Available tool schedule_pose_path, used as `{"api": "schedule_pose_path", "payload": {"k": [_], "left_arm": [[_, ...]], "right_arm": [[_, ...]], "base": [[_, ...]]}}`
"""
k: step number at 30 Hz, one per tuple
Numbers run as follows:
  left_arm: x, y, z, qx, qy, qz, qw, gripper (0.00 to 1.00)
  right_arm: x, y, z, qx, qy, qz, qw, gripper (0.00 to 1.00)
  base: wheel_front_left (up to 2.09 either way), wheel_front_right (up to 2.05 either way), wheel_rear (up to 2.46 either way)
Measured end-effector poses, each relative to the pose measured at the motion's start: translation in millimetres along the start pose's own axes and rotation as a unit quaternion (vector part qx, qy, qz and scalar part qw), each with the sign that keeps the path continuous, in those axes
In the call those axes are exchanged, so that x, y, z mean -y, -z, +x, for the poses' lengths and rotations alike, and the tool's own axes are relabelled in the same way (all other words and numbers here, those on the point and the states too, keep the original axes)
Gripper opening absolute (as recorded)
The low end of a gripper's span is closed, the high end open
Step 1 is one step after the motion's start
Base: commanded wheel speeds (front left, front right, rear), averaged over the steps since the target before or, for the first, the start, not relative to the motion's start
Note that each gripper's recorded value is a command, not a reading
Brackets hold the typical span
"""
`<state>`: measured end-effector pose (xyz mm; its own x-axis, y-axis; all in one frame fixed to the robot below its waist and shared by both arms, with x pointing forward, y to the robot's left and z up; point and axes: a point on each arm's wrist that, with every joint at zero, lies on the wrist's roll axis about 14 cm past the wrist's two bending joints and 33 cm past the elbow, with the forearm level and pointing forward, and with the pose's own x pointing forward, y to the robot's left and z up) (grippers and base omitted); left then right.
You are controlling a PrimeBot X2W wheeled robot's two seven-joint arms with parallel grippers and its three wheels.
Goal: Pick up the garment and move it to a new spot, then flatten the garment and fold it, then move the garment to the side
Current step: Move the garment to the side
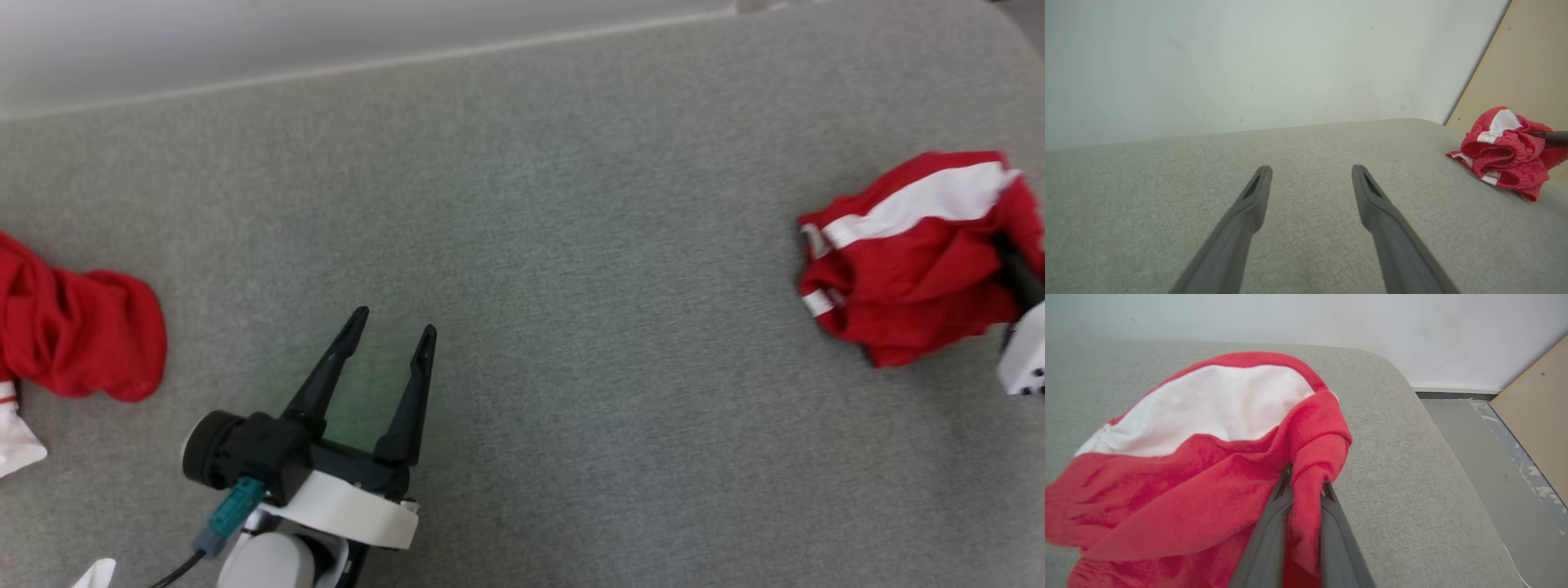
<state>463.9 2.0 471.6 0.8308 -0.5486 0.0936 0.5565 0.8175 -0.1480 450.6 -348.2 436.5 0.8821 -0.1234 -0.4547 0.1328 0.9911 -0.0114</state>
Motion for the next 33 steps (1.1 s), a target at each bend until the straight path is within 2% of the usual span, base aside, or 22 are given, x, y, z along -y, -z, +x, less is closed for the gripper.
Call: {"api": "schedule_pose_path", "payload": {"k": [5, 14, 15, 16, 17, 25, 29, 33], "left_arm": [[-17.3, 16.2, -2.9, -0.016, -0.017, -0.004, 1.0, 1.0], [-29.8, 26.3, -2.8, -0.022, -0.029, -0.005, 0.999, 1.0], [-30.3, 26.7, -2.3, -0.022, -0.029, -0.005, 0.999, 1.0], [-30.9, 26.8, -2.0, -0.022, -0.029, -0.005, 0.999, 1.0], [-31.0, 26.1, -1.7, -0.021, -0.03, -0.004, 0.999, 1.0], [-31.3, 5.0, -3.9, -0.002, -0.039, 0.002, 0.999, 1.0], [-35.5, -12.6, -13.1, 0.012, -0.057, 0.008, 0.998, 1.0], [-43.9, -34.6, -29.7, 0.029, -0.086, 0.02, 0.996, 1.0]], "right_arm": [[37.4, 12.1, 10.3, -0.037, 0.039, -0.033, 0.998, 0.0], [94.0, 36.8, -1.9, -0.11, 0.105, -0.056, 0.987, 0.0], [98.6, 39.6, -3.9, -0.116, 0.111, -0.057, 0.985, 0.27], [102.7, 42.0, -5.8, -0.121, 0.118, -0.056, 0.984, 0.62], [106.3, 43.1, -7.6, -0.123, 0.124, -0.055, 0.983, 1.0], [131.0, 34.2, -28.3, -0.106, 0.161, -0.067, 0.979, 1.0], [131.8, -3.1, -33.9, -0.039, 0.159, -0.08, 0.983, 1.0], [101.3, -50.0, -33.5, 0.057, 0.116, -0.086, 0.988, 1.0]], "base": [[0.0, 0.0, 0.0], [0.0, 0.0, 0.0], [0.0, 0.0, 0.0], [0.0, 0.0, 0.0], [0.0, 0.0, 0.0], [0.0, 0.0, 0.0], [0.0, 0.0, 0.0], [0.0, 0.0, 0.0]]}}
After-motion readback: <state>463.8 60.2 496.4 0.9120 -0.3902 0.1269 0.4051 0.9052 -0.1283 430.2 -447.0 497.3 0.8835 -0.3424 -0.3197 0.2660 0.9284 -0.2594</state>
